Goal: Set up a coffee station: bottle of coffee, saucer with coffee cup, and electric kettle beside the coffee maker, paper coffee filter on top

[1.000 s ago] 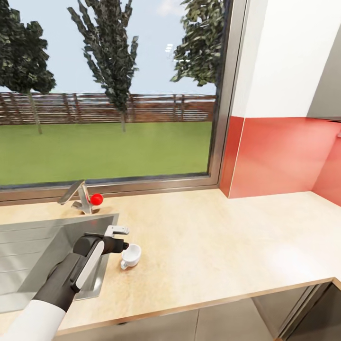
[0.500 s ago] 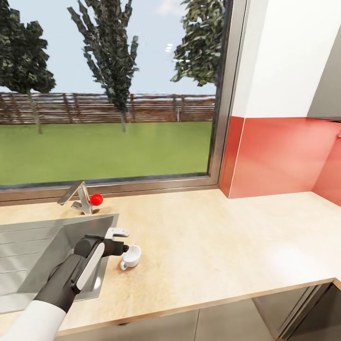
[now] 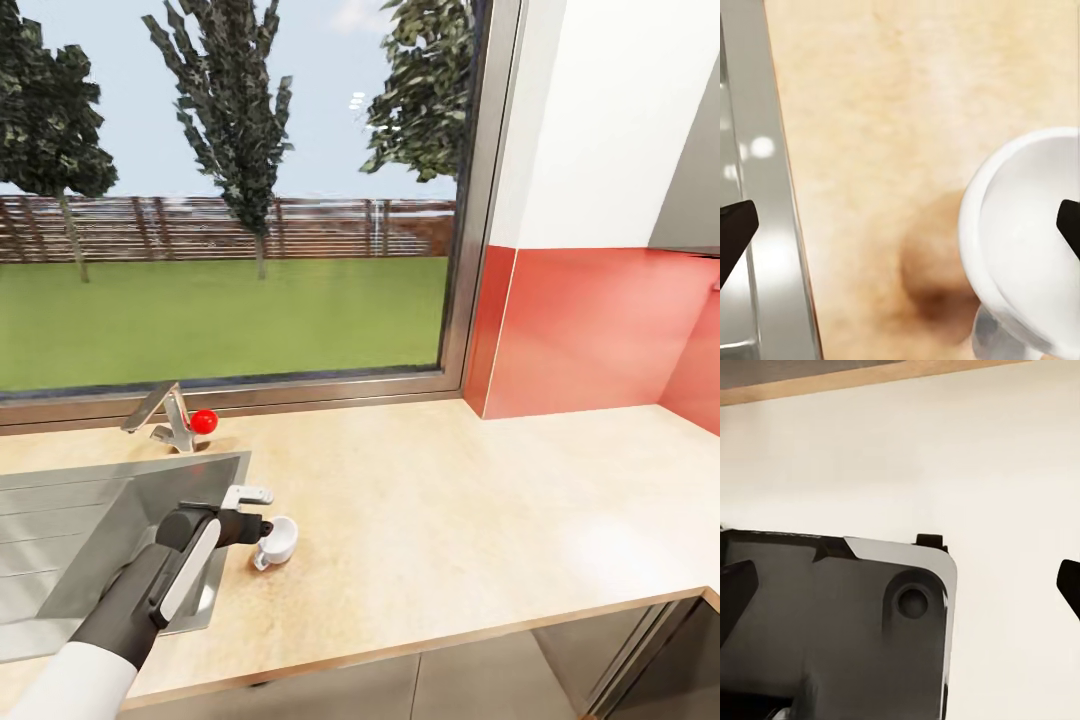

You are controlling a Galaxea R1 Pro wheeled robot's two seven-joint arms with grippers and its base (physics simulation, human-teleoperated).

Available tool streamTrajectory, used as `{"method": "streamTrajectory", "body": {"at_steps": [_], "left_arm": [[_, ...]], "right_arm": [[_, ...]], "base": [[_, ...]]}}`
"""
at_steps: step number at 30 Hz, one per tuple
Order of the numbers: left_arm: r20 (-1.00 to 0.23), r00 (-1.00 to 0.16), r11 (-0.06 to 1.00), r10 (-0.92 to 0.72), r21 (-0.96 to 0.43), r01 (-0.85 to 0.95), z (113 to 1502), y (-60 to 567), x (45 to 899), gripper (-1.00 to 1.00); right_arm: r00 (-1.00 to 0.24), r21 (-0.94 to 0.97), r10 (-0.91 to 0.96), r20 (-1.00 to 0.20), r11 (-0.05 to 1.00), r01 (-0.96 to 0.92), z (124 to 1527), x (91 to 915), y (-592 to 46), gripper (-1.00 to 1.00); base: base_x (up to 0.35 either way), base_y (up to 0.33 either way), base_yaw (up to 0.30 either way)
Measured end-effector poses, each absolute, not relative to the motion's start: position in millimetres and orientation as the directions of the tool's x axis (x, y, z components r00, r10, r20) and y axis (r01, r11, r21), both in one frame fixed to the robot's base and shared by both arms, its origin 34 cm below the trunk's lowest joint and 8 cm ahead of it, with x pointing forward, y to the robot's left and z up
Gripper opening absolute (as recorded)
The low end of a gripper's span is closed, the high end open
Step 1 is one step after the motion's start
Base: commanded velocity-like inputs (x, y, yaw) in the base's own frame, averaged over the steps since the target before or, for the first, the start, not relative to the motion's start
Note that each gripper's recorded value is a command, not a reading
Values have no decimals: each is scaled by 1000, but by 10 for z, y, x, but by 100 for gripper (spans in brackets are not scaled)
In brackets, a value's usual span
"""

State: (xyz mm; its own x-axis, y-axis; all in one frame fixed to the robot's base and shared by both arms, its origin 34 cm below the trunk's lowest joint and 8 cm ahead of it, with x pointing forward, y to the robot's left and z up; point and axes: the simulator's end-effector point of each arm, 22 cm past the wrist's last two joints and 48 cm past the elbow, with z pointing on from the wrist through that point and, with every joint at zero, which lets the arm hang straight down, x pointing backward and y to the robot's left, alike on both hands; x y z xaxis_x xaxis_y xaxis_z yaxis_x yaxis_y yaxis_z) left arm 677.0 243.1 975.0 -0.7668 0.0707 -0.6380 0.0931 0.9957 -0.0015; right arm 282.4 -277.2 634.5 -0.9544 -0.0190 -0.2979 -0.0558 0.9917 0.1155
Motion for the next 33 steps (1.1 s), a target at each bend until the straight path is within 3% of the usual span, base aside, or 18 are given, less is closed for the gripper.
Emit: {"method": "streamTrajectory", "body": {"at_steps": [33], "left_arm": [[-601,-796,996,67,-7,89,9556,2442,6689,100]], "right_arm": [[-955,117,-24,-296,991,-62,6346,2824,-2766,100]], "base": [[32,0,-25]]}}
